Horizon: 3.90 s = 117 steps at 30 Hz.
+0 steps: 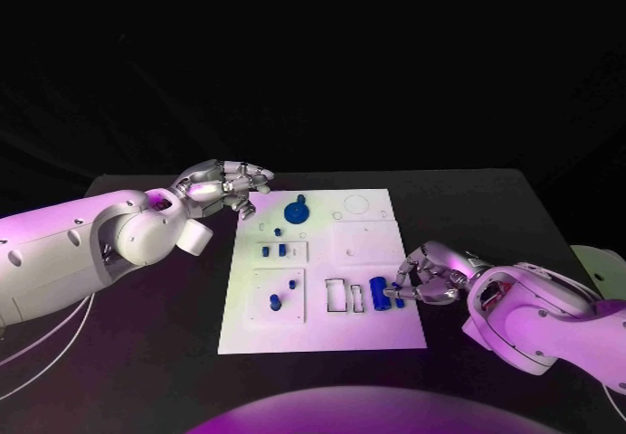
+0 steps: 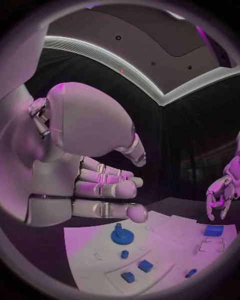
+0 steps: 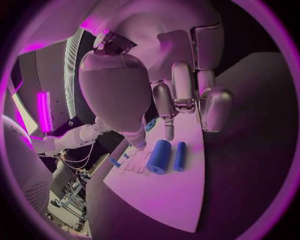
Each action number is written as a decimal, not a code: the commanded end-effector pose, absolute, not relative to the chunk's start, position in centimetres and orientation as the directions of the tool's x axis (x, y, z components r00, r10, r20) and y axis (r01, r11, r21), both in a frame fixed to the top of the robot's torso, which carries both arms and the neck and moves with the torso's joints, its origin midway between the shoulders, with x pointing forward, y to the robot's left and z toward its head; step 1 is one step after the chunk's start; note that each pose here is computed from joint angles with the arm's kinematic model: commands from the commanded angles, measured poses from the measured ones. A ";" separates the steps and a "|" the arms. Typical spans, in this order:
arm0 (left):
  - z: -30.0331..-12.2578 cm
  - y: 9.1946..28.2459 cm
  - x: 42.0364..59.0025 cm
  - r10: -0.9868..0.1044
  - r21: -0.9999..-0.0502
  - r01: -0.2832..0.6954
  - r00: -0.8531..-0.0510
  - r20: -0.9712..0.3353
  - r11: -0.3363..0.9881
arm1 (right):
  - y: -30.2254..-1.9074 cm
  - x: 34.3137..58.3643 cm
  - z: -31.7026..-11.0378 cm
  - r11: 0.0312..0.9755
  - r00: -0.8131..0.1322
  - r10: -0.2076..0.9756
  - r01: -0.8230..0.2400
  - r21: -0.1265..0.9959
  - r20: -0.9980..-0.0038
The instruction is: Assemble the parts on the task board
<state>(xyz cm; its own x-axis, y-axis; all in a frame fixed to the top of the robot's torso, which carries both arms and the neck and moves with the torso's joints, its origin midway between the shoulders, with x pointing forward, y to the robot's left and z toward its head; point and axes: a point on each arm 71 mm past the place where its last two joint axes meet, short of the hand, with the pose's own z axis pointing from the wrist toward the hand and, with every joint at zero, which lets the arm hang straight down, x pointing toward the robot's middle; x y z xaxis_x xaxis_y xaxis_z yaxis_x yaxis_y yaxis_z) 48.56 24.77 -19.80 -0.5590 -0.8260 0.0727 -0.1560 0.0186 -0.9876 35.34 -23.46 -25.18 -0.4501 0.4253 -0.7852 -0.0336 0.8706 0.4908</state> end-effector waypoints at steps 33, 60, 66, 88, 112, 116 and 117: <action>-19.8 24.6 48.4 -0.806 -0.987 -0.157 -0.587 0.077 0.021 | -20.1 35.8 -28.5 0.924 -0.473 0.294 -0.081 0.374 -0.831; -19.8 24.5 48.5 -0.802 -0.987 -0.160 -0.592 0.077 0.023 | -19.1 35.5 -25.4 0.835 -0.317 0.476 -0.129 0.535 -0.820; -19.8 24.5 48.4 -0.801 -0.987 -0.159 -0.593 0.077 0.022 | -18.3 35.4 -25.2 0.830 -0.341 0.472 -0.138 0.540 -0.813; -19.9 24.2 48.5 -0.798 -0.987 -0.160 -0.597 0.079 0.023 | -15.3 35.2 -26.6 0.849 -0.492 0.397 -0.124 0.514 -0.775; -19.9 24.2 48.5 -0.797 -0.986 -0.164 -0.599 0.080 0.025 | -14.6 35.7 -27.3 0.870 -0.512 0.352 -0.129 0.476 -0.784; -19.9 24.2 48.5 -0.796 -0.986 -0.165 -0.600 0.080 0.025 | -14.5 35.8 -27.4 0.870 -0.512 0.352 -0.129 0.475 -0.783; -19.9 24.2 48.5 -0.796 -0.986 -0.165 -0.600 0.080 0.025 | -14.5 35.8 -27.4 0.870 -0.512 0.352 -0.128 0.475 -0.783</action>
<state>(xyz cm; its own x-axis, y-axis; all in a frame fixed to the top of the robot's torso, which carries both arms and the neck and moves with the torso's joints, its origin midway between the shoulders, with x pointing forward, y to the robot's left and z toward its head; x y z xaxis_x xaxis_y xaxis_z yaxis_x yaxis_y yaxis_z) 48.57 24.45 -19.97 -0.5844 -0.8082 0.0732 -0.1656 0.0305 -0.9857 35.87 -14.51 -27.15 -0.5008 0.3758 -0.7797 -0.1262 0.8594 0.4954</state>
